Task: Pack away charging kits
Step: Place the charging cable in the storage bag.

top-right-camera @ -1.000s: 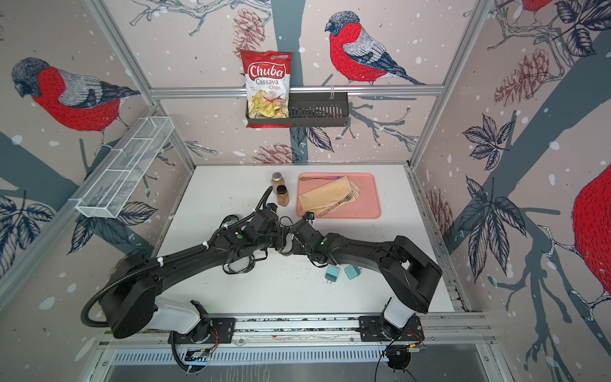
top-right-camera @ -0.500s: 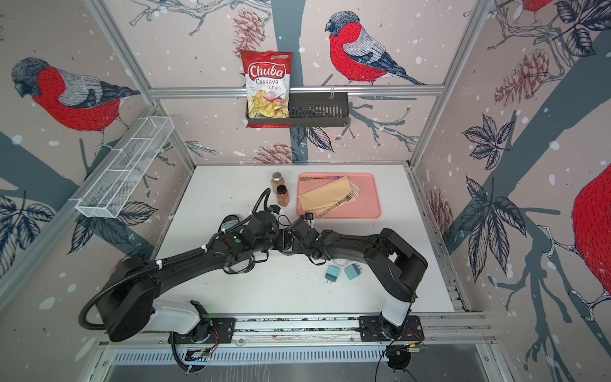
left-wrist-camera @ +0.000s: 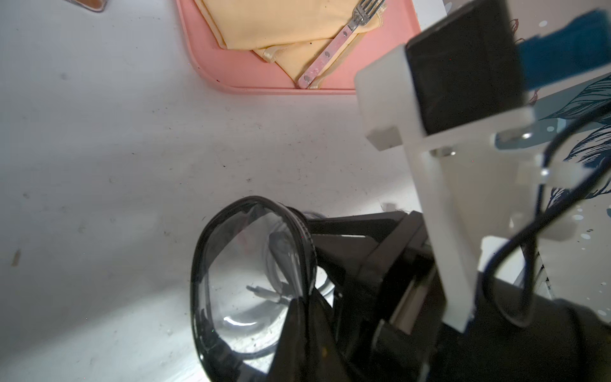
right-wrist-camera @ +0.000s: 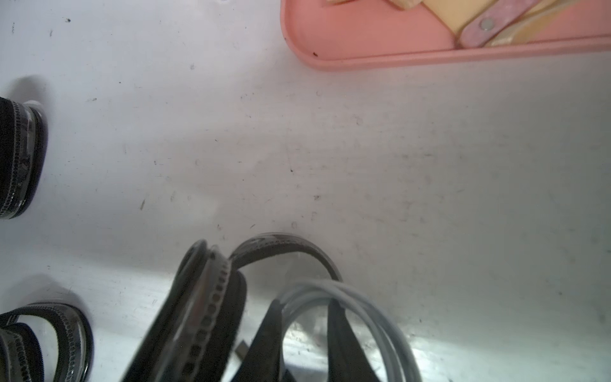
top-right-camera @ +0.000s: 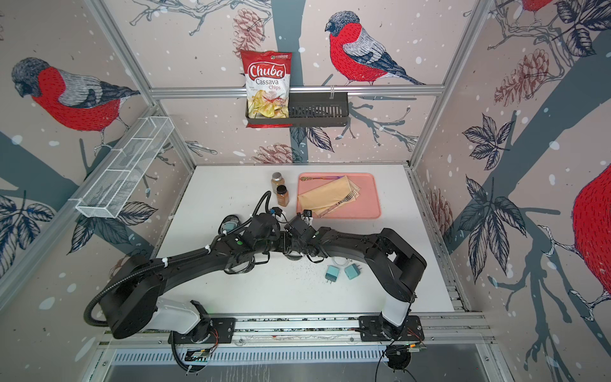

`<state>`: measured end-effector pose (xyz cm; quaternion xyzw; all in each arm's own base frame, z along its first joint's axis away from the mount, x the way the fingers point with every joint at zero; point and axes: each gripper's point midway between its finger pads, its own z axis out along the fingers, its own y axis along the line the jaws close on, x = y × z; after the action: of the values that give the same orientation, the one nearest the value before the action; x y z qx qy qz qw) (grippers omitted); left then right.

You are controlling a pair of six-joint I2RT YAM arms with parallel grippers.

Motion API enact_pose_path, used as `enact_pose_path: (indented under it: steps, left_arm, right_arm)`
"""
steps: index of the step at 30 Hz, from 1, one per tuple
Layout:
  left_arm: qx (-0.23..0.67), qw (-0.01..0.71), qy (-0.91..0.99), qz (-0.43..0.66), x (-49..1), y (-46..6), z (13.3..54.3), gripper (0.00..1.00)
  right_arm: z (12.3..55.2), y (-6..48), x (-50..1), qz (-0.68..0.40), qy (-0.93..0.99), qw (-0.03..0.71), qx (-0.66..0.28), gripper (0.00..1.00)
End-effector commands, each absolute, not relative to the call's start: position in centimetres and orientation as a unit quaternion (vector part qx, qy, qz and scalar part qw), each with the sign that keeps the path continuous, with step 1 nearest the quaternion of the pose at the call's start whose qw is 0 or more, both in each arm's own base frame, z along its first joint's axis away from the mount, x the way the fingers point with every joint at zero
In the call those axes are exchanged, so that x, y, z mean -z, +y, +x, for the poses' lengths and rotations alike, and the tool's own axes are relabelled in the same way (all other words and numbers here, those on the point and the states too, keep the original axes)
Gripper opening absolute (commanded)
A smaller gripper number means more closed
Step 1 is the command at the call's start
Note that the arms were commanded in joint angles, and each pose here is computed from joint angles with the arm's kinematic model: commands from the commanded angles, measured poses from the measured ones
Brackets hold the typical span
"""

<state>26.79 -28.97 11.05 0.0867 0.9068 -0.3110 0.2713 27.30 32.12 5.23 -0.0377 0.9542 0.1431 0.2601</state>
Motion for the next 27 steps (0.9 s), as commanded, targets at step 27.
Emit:
enact_pose_path:
  steps: [27]
  left_arm:
    - [0.301,0.281,0.909,0.065,-10.9,-29.2,28.0,0.0]
  right_arm:
    - [26.6,27.6,-5.7,-0.008,0.953,0.264,-0.149,0.33]
